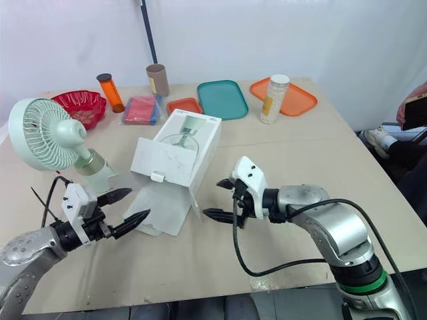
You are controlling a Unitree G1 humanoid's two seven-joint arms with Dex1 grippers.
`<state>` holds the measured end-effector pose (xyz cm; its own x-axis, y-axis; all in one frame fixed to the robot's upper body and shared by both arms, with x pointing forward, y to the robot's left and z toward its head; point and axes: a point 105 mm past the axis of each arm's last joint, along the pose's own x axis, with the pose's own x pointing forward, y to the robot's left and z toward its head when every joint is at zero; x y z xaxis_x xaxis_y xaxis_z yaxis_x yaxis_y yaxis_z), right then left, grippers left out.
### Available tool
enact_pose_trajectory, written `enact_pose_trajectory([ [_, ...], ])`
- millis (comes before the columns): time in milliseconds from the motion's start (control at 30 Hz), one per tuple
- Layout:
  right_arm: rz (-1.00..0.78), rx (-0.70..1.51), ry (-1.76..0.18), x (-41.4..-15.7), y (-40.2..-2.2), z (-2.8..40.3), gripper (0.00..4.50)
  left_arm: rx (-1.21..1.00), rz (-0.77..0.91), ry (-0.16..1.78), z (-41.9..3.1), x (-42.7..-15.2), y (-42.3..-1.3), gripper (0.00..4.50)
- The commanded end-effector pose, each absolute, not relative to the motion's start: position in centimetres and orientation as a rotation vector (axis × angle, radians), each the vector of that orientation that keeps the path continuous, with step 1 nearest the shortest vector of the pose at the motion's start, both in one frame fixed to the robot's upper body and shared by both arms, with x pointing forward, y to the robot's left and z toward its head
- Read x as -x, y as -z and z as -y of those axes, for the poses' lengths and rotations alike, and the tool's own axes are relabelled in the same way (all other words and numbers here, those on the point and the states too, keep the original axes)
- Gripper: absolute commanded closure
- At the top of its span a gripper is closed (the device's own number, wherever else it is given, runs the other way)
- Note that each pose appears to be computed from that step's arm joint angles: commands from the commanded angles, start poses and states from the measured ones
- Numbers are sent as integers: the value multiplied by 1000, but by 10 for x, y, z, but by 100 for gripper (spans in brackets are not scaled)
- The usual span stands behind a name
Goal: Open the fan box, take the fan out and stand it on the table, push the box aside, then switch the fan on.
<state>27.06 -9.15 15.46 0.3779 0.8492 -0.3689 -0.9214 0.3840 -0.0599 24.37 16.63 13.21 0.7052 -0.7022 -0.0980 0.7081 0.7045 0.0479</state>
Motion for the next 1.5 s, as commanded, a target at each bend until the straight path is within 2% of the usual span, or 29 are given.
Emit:
enact_pose_trajectory([
  [33,-276,264,-1134,-269,-165,73,0,-73,-36,819,-156,-240,-132,11],
  [267,-311,222,-1122,-276,-161,51,0,-82,-73,787,-167,-234,-119,11],
  [533,-405,218,-985,-300,-144,37,0,-95,-92,791,-168,-231,-113,11],
  [567,-412,212,-970,-303,-144,37,42,-94,-90,791,-168,-232,-114,0],
  [633,-414,205,-947,-306,-145,38,69,-92,-85,793,-167,-233,-115,0],
  [667,-416,211,-922,-309,-144,42,137,-91,-81,793,-167,-234,-116,0],
  [700,-418,219,-898,-313,-143,46,137,-91,-79,795,-166,-234,-116,0],
  [767,-425,228,-855,-318,-141,55,225,-89,-76,797,-165,-235,-116,0],
  [800,-428,232,-834,-321,-141,60,238,-89,-77,798,-164,-235,-116,0],
  [833,-422,238,-817,-324,-142,64,283,-89,-77,801,-163,-235,-115,0],
  [867,-422,241,-806,-325,-143,68,304,-86,-79,806,-162,-235,-115,0],
  [900,-423,243,-790,-327,-144,72,352,-80,-84,814,-160,-234,-114,0],
  [967,-423,252,-760,-329,-145,79,394,-73,-93,828,-158,-231,-113,0],
  [1067,-427,254,-700,-334,-146,92,394,-61,-125,867,-155,-222,-108,0],
  [1167,-408,240,-674,-338,-149,96,394,-43,-71,857,-155,-223,-118,0],
  [1500,-376,194,-688,-347,-150,72,394,-49,-51,846,-157,-225,-122,0],
])
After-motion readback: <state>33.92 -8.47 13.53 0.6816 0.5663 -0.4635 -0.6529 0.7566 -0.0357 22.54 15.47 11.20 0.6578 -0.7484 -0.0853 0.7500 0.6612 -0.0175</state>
